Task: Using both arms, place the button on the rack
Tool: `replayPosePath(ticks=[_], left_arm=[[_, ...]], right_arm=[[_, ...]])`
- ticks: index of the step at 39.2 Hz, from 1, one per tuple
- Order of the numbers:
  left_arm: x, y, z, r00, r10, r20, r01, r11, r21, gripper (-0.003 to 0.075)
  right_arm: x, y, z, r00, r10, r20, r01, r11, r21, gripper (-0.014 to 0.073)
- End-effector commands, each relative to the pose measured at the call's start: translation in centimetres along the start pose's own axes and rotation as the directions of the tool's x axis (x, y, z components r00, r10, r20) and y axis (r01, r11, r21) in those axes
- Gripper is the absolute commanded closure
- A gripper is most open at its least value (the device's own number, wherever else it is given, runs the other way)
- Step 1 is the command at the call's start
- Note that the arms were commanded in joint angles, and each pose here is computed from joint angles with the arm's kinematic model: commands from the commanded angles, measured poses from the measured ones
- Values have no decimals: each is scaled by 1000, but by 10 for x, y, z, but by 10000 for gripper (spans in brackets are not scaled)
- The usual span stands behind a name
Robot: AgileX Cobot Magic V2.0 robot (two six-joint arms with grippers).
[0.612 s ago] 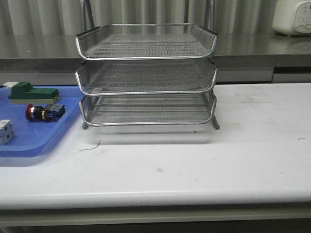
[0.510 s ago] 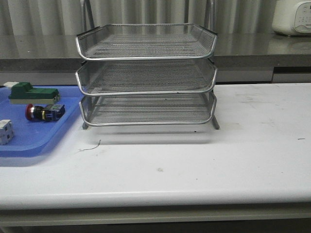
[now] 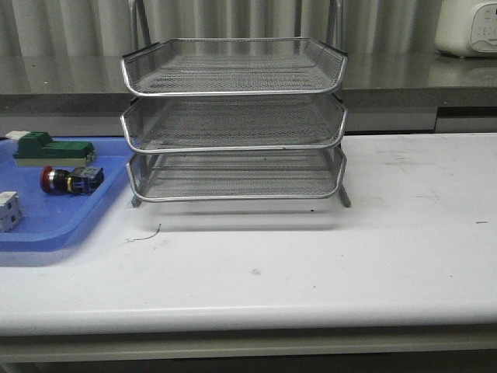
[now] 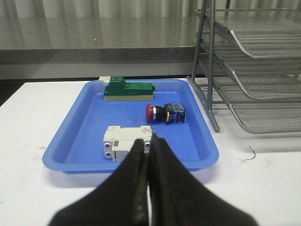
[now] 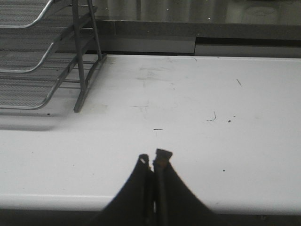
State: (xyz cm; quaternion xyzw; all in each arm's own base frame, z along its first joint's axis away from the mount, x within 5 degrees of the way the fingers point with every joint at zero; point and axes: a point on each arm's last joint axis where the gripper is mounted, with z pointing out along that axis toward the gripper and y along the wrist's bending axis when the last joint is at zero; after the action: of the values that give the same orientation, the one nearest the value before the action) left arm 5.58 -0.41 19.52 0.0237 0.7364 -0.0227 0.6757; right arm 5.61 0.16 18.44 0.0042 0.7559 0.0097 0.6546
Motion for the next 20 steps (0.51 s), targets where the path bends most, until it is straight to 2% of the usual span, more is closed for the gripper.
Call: replayPosePath(ticks=[1, 8, 14, 18, 20], left_arm=[[-6, 0, -1, 995, -11, 96, 12, 1000, -5, 739], [-6, 1, -1, 995, -9, 97, 10, 1000, -5, 739], [-11, 1, -2, 989, -9, 146, 10, 1000, -8, 739], [-24, 2, -5, 956, -7, 293, 12, 1000, -16, 739], [-36, 2, -9, 907, -4, 420, 15, 1000, -23, 739]], right_arm=[[-10, -1, -2, 994, -9, 107, 8, 1000, 9, 655], [-12, -1, -2, 992, -9, 122, 8, 1000, 11, 655], [-15, -1, -3, 988, -8, 156, 5, 1000, 15, 655], [-28, -2, -6, 968, 4, 250, -9, 1000, 21, 655], [-39, -2, -10, 953, 2, 304, -10, 1000, 25, 655]])
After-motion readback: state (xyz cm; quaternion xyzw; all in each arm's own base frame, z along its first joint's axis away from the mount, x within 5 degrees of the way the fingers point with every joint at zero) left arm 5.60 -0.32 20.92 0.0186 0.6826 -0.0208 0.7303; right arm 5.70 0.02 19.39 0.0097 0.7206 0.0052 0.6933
